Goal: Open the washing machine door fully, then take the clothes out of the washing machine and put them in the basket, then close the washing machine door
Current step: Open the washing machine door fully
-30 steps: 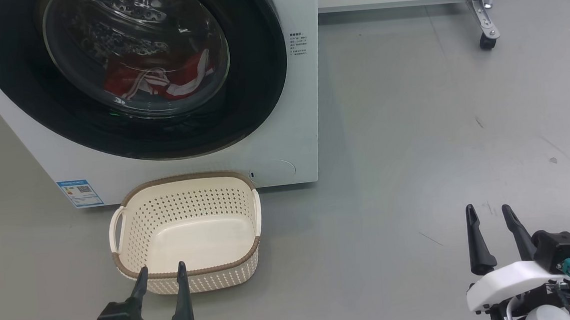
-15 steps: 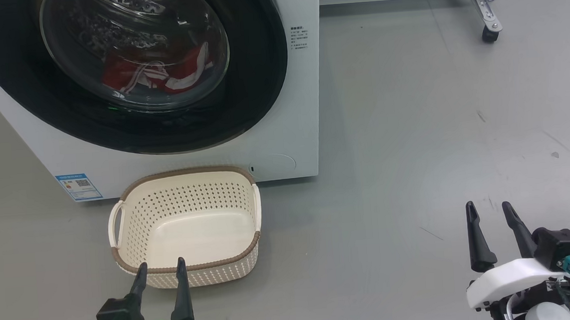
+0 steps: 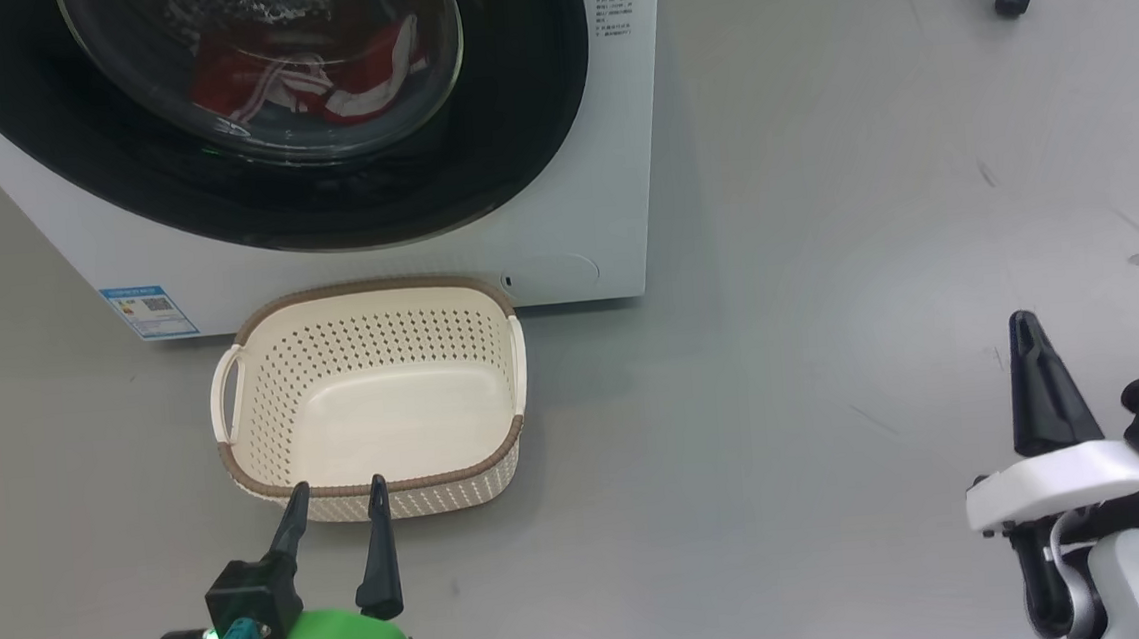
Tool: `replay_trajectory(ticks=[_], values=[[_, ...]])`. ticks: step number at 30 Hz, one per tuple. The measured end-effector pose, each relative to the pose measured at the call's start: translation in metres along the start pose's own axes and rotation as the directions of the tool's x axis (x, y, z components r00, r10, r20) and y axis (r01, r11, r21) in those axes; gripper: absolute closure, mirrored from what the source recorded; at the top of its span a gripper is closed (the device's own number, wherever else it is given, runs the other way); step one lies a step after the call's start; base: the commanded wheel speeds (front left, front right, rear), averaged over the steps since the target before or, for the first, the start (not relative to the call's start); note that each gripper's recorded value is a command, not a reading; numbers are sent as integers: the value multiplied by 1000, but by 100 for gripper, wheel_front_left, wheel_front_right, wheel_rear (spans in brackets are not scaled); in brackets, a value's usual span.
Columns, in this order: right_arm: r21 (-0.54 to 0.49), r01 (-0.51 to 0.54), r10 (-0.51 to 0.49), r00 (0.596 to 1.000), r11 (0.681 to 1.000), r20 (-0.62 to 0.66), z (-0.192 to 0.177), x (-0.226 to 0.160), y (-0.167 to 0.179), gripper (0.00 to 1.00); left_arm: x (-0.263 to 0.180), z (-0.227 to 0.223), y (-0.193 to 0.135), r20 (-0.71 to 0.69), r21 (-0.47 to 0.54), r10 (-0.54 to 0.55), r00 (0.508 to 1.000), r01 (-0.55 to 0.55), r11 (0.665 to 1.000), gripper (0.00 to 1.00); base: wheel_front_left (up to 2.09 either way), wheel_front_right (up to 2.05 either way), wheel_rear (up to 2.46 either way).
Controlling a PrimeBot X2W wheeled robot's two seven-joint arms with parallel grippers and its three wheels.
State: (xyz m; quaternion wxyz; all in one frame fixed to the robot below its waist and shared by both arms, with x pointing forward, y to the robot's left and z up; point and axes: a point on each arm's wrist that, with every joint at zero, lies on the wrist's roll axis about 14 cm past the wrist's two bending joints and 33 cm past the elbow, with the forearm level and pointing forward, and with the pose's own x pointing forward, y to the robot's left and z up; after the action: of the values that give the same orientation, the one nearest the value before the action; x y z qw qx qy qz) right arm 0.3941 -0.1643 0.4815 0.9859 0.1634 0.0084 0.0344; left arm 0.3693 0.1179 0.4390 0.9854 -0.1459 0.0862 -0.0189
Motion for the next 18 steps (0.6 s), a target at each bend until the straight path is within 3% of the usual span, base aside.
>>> replay_trajectory(ticks=[9,18], values=[[-5,-52,52,998,999,48,22,47,-4,100,22,2,-9,4,-6,-32,999,32,999,0,0,0,0],[150,-116,99,988,982,119,54,113,8,100,49,1,-11,6,-11,-45,999,45,999,0,0,0,0]])
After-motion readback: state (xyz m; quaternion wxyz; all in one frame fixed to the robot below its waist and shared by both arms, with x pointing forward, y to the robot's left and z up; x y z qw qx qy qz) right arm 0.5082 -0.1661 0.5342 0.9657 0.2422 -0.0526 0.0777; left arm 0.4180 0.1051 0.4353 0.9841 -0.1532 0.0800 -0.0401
